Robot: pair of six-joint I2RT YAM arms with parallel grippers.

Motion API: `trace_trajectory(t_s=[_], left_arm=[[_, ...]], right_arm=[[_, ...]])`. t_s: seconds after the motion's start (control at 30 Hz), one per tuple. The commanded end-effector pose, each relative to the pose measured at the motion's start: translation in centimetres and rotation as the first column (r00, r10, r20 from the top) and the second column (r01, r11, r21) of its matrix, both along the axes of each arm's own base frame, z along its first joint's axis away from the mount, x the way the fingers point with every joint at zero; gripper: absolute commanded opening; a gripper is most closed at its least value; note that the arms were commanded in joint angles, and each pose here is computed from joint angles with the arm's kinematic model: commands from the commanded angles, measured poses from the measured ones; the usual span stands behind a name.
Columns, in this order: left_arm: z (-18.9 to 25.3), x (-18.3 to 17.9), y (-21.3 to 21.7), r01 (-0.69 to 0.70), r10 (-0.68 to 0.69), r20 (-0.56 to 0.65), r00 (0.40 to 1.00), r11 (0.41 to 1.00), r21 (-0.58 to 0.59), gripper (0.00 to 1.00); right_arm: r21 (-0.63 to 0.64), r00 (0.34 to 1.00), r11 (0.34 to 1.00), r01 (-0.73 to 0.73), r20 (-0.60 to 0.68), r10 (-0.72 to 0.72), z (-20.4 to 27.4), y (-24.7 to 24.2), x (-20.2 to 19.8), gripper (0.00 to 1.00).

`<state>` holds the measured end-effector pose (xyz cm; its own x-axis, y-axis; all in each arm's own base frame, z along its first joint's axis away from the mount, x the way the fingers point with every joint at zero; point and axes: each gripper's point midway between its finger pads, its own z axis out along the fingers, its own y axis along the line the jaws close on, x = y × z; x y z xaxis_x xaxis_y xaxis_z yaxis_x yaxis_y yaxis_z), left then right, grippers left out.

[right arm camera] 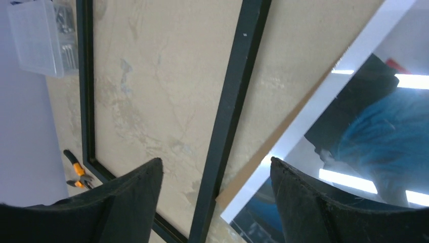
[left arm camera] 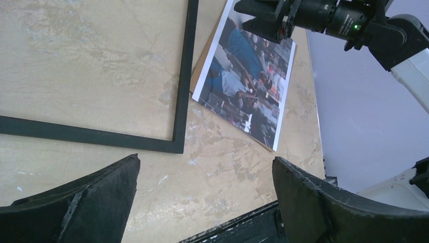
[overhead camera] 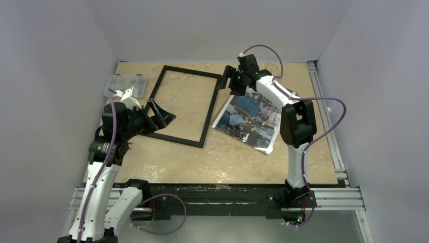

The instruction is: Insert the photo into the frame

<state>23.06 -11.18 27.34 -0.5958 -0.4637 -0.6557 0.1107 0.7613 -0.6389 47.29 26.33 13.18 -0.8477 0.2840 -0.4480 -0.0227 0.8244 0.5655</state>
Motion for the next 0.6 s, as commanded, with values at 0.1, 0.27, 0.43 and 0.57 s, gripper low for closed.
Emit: trace_trajectory(t_s=[0.1, 0.27, 0.43, 0.57], left_arm=[[1.2, 0.5, 0.1, -0.018, 0.018, 0.019, 1.0, 1.0, -0.015, 1.0], [1.0, 0.4, 0.1, -0.016, 0.017, 0.013, 1.0, 1.0, -0.017, 1.0], [0.6, 0.5, 0.2, -0.022, 0.022, 0.01, 1.0, 1.0, -0.005, 1.0], [0.4, 0.8, 0.4, -0.029, 0.029, 0.0, 1.0, 1.0, 0.008, 1.0]], right_arm=[[0.052, 0.999, 0.999, -0.015, 0.034, 0.013, 1.5, 1.6, 2.4, 0.64], [0.05, 1.0, 0.999, 0.001, -0.002, -0.001, -0.9, 1.5, 3.2, 0.34], [0.065, 0.997, 0.998, 0.006, -0.073, -0.001, -3.9, 2.1, 3.5, 0.1], [0.056, 0.993, 0.998, 0.014, -0.118, -0.007, -5.9, 2.4, 3.9, 0.02]])
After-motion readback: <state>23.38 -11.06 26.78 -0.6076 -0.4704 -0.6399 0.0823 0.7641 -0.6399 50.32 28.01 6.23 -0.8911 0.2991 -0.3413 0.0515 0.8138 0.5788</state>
